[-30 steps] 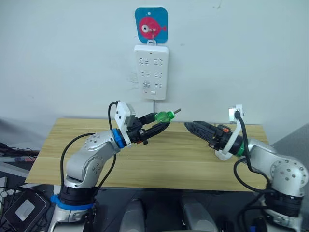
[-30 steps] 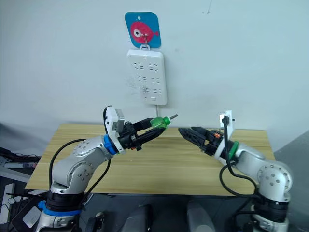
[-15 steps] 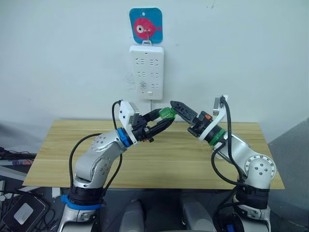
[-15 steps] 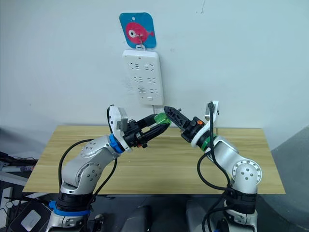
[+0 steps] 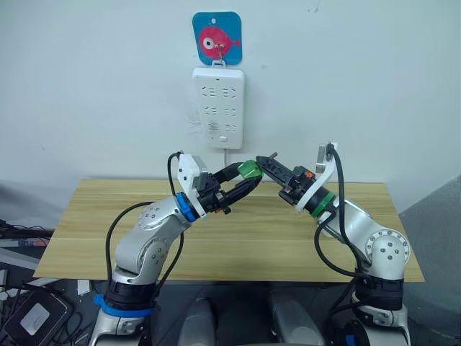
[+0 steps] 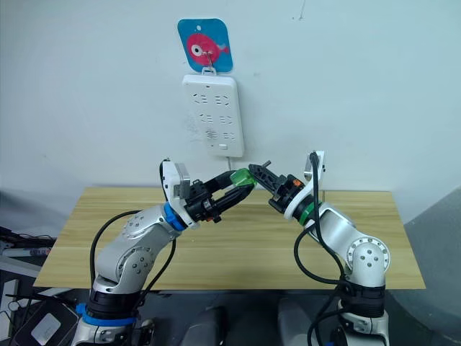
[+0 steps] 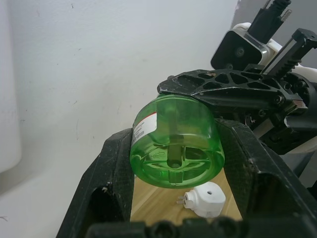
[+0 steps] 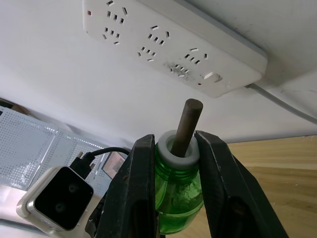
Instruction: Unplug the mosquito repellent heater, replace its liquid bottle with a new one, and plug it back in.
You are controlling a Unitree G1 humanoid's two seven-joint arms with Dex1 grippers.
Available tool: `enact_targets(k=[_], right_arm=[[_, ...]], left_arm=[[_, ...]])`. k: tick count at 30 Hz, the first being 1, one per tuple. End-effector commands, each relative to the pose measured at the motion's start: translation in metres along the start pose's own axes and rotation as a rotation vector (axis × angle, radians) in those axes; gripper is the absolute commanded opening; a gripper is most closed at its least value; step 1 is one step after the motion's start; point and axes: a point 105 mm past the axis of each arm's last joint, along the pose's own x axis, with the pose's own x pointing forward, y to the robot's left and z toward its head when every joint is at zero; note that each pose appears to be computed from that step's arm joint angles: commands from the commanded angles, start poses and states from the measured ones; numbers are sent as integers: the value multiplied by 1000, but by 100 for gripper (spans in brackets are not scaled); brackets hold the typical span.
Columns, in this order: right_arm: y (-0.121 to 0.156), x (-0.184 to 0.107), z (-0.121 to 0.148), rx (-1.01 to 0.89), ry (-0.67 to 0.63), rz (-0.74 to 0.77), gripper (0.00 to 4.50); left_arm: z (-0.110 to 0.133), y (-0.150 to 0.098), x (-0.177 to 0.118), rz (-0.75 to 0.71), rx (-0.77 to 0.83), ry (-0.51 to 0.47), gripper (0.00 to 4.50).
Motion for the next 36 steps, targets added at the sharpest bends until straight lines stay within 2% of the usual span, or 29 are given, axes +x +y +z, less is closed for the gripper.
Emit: enact_targets(k=[1, 3, 4, 8, 11, 15, 19, 22, 26, 35, 36], right_arm=[[21, 0, -1, -4, 5, 97, 82], [18, -1, 3, -23, -8, 77, 82], [13, -3, 7, -65, -12, 55, 82], [-9, -13, 20, -262, -28, -46, 82], [-31, -16, 26, -524, -21, -133, 82], [-72, -11, 15, -964, 51, -190, 82], [-115, -6, 5, -1225, 53, -261, 82], [-143, -3, 8, -1295, 17, -355, 82], [-172, -3, 8, -1250, 11, -444, 82], [-197, -10, -9, -1161, 70, -459, 82], [-198, -10, -10, -1150, 73, -458, 117]], left_arm=[[-3, -3, 0, -4, 4, 13, 226], [-7, 2, -5, 11, 28, 43, 303], [-11, 7, -10, 34, 66, 82, 322], [-29, 19, -40, 65, 149, 251, 448], [-37, 19, -59, 59, 186, 346, 450], [-35, 7, -68, 42, 159, 359, 450], [-33, -5, -68, 3, 164, 366, 450], [-30, -11, -69, -3, 174, 367, 450], [-30, -14, -74, 5, 205, 376, 450], [-27, -16, -76, 56, 214, 354, 450], [-27, -16, -76, 58, 217, 354, 450]])
